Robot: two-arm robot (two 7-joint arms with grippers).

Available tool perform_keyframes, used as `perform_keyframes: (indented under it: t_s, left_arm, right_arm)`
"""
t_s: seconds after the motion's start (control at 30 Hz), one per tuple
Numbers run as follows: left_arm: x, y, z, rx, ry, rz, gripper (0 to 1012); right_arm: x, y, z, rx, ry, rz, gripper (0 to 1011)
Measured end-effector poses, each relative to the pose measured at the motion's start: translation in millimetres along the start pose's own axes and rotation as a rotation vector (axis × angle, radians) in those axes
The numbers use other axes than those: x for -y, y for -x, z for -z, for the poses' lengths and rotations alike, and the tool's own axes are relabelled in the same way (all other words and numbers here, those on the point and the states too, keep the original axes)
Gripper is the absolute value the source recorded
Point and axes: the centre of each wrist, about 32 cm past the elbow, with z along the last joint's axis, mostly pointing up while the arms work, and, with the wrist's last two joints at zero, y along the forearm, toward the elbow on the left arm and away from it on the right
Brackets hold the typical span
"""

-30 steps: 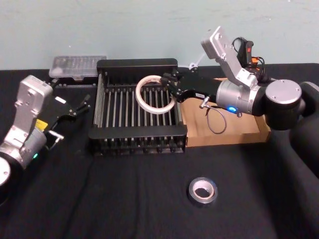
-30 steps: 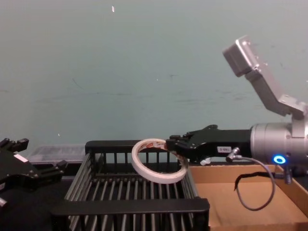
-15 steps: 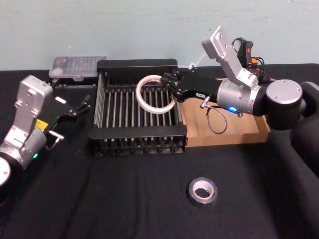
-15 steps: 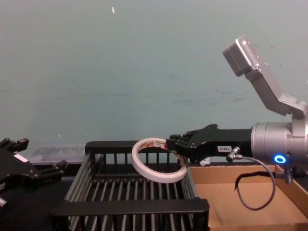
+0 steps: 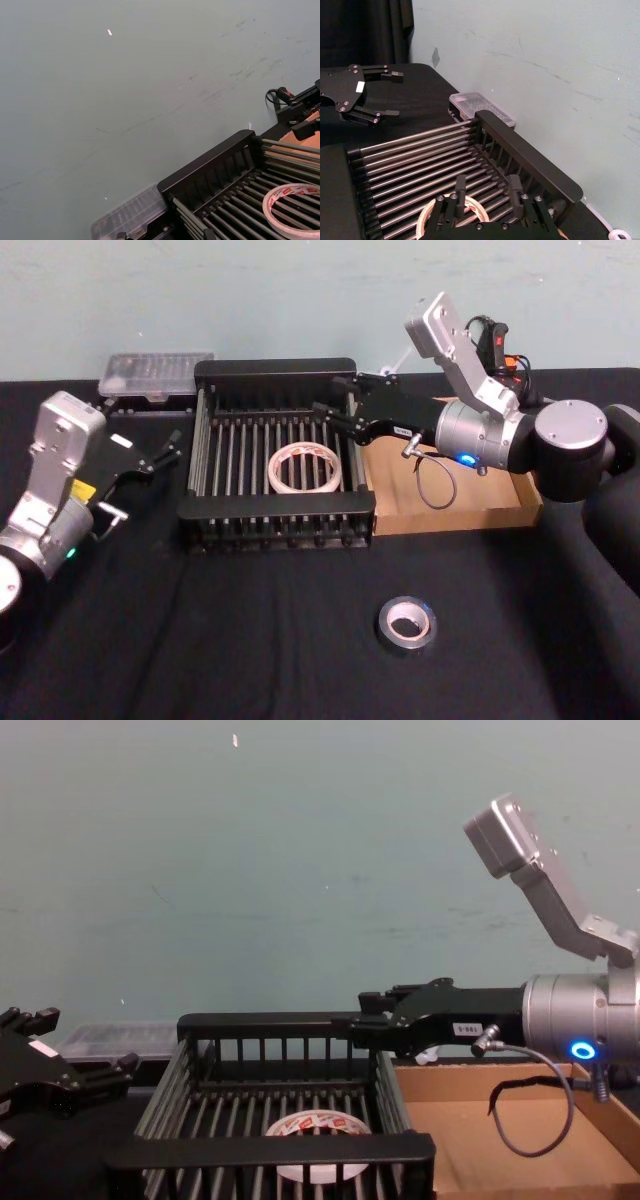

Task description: Pick up the white tape and place it into the black box , Pick up the silver tape and place it into the brown box.

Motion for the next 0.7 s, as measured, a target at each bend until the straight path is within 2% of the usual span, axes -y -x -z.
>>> perform_keyframes:
  t_s: [0.03,0.1,0.3,0.43,0.47,0.57,0.7]
  left_arm:
    - [0.0,0.0,0.0,0.0,0.0,0.0,1001]
    - [0.0,0.0,0.0,0.0,0.0,0.0,1001]
    - [0.0,0.0,0.0,0.0,0.0,0.0,1001]
    - [0.0,0.0,0.0,0.0,0.0,0.0,1001]
    - [0.0,0.0,0.0,0.0,0.0,0.0,1001]
    - [0.0,0.0,0.0,0.0,0.0,0.0,1002]
    - [0.0,0.0,0.0,0.0,0.0,0.0,1001]
  right_arm:
    - [0.0,0.0,0.0,0.0,0.0,0.0,554]
    - [0.1,0.0,0.1,0.0,0.0,0.0,589]
    - [0.3,0.1,0.2,-0.001,0.0,0.0,810]
    - [0.3,0.1,0.2,-0.001,0.0,0.0,911]
    - [0.3,0.1,0.2,-0.001,0.0,0.0,911]
    - [0.4,0.2,0.1,0.0,0.0,0.001,1002]
    - [4.1,0.6,-1.3,-0.005,-0.01,0.017,1002]
